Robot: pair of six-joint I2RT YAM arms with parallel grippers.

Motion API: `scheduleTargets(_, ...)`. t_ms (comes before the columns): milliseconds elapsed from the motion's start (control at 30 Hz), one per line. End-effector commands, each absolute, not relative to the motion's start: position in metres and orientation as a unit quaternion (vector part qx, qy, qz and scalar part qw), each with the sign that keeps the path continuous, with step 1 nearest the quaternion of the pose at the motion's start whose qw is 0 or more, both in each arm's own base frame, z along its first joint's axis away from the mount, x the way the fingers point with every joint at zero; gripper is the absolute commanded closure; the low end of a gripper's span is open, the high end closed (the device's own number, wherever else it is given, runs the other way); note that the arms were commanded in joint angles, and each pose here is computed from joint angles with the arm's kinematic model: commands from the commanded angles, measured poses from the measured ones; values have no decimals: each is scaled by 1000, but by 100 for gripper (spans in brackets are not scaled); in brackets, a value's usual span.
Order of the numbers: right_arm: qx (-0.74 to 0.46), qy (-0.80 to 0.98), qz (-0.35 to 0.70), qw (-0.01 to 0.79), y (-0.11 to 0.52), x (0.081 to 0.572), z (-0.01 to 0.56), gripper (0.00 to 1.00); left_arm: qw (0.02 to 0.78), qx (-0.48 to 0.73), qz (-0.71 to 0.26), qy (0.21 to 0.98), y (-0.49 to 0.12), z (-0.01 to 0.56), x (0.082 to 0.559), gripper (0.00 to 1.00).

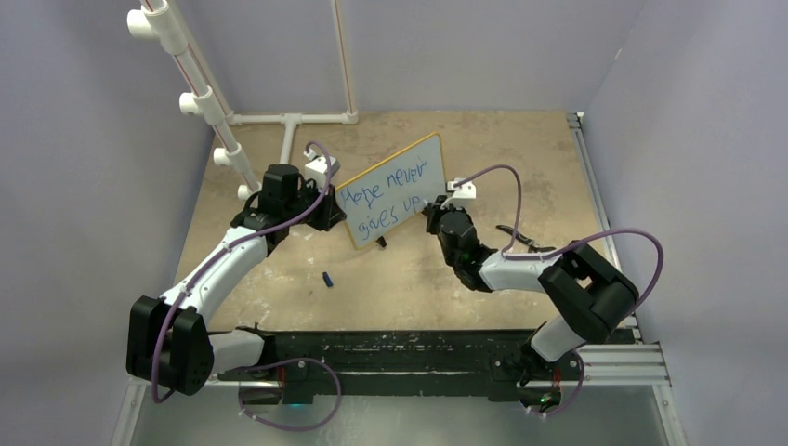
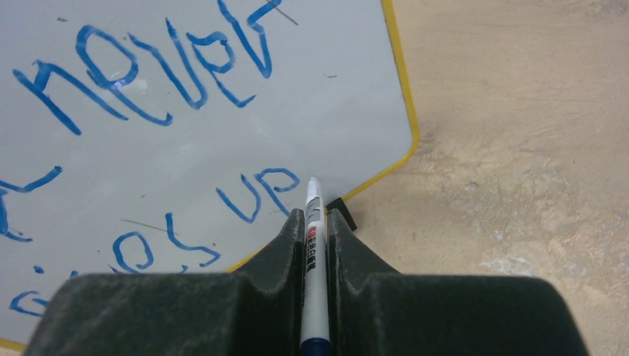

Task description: Write a sentence on the whiteboard

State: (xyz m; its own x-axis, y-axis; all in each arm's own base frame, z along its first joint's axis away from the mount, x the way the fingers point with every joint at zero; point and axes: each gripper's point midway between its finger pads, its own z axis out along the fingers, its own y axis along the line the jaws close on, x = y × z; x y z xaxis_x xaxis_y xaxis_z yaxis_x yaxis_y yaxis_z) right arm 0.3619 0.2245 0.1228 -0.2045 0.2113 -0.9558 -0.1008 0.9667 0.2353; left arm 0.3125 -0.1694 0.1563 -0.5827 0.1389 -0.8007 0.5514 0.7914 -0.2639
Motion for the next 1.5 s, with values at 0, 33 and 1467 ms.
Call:
scheduleTargets(0,60,760,132,634,219,368,125,100,425,208,-243,847,-168,165,315,100)
scheduleTargets(33,59,759,136,634,219,369,125,100,425,208,-242,847,-168,165,315,100)
scheduleTargets(1467,84,787,143,594,179,325,142,100,423,182,-230,858,-158,163,307,68)
